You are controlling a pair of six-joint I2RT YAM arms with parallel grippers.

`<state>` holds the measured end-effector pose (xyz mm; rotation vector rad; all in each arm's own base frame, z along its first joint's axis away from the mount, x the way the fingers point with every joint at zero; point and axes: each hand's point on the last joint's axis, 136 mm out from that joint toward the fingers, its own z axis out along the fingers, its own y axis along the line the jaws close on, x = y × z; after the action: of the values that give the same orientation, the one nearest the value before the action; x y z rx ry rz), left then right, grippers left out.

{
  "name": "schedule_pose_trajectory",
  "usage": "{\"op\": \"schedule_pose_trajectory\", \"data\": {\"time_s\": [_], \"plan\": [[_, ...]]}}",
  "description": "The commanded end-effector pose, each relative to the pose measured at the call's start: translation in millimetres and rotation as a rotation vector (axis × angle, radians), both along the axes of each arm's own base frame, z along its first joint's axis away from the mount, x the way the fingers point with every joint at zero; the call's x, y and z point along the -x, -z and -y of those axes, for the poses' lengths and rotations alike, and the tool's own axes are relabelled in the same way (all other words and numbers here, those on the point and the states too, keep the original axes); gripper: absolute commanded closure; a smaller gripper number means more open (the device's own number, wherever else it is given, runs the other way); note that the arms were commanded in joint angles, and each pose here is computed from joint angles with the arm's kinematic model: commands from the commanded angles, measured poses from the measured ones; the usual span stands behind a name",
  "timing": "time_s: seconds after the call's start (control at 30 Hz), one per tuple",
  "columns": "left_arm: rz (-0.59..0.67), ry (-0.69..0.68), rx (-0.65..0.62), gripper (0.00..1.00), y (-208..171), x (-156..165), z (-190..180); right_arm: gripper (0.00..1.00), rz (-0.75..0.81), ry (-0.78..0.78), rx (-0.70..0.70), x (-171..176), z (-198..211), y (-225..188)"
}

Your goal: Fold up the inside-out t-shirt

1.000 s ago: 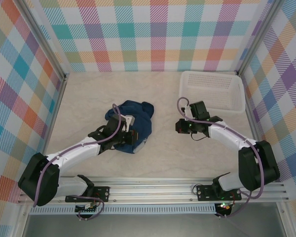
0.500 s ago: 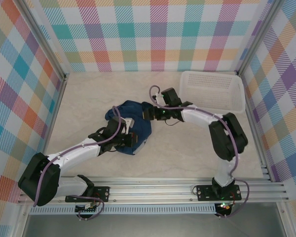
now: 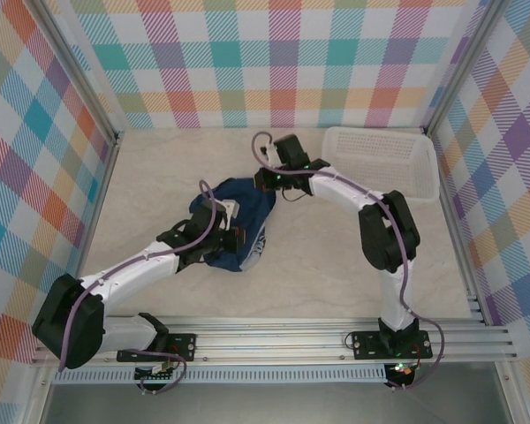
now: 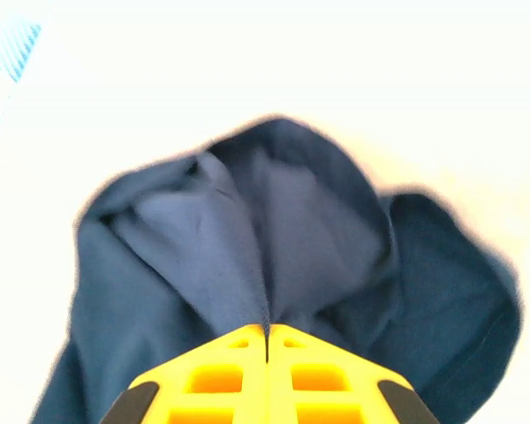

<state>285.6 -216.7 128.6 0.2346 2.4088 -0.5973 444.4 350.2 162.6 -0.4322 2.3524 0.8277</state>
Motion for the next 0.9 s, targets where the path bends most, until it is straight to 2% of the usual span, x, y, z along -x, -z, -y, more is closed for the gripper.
{"op": "schedule_pose_trajectory", "data": {"time_s": [0.0, 0.07, 0.13, 0.2, 0.27, 0.37, 0.47, 0.57, 0.7, 0.77, 0.87], "plan": [[0.174, -0.102, -0.033, 1.00, -56.8, -29.1, -14.6, 1.00, 0.224, 0.044, -0.085, -23.6, 22.4, -110.7], [0.252, -0.185, -0.040, 1.00, -87.1, -43.2, -29.6, 1.00, 0.270, 0.036, -0.137, -26.4, 25.3, -144.1], [0.326, -0.205, -0.028, 1.00, -113.9, -48.5, -35.8, 1.00, 0.305, 0.022, -0.181, -22.8, 27.2, -169.4], [0.380, -0.143, 0.008, 1.00, -129.6, -43.7, -28.3, 1.00, 0.329, 0.007, -0.212, -13.3, 32.4, -185.6], [0.366, -0.029, 0.066, 1.00, -122.0, -31.8, -10.1, 1.00, 0.324, 0.018, -0.209, -1.5, 44.0, -181.5], [0.221, 0.090, 0.107, 1.00, -72.0, -13.5, 13.0, 0.99, 0.267, 0.079, -0.139, 18.0, 71.0, -137.6], [0.059, 0.176, 0.109, 0.98, -15.0, 10.2, 30.3, 0.93, 0.145, 0.173, -0.020, 43.5, 108.3, -64.1], [-0.044, 0.233, 0.071, 0.96, 23.8, 32.5, 38.6, 0.88, -0.010, 0.232, 0.067, 74.0, 137.7, 7.1], [-0.117, 0.292, 0.041, 0.91, 44.9, 51.6, 43.4, 0.82, -0.139, 0.286, 0.225, 105.7, 172.1, 68.7], [-0.130, 0.318, 0.050, 0.86, 43.6, 56.6, 46.6, 0.79, -0.153, 0.301, 0.279, 114.1, 184.8, 77.2], [-0.115, 0.337, 0.062, 0.76, 28.5, 59.1, 47.5, 0.71, -0.127, 0.290, 0.308, 123.4, 193.1, 66.3]]}}
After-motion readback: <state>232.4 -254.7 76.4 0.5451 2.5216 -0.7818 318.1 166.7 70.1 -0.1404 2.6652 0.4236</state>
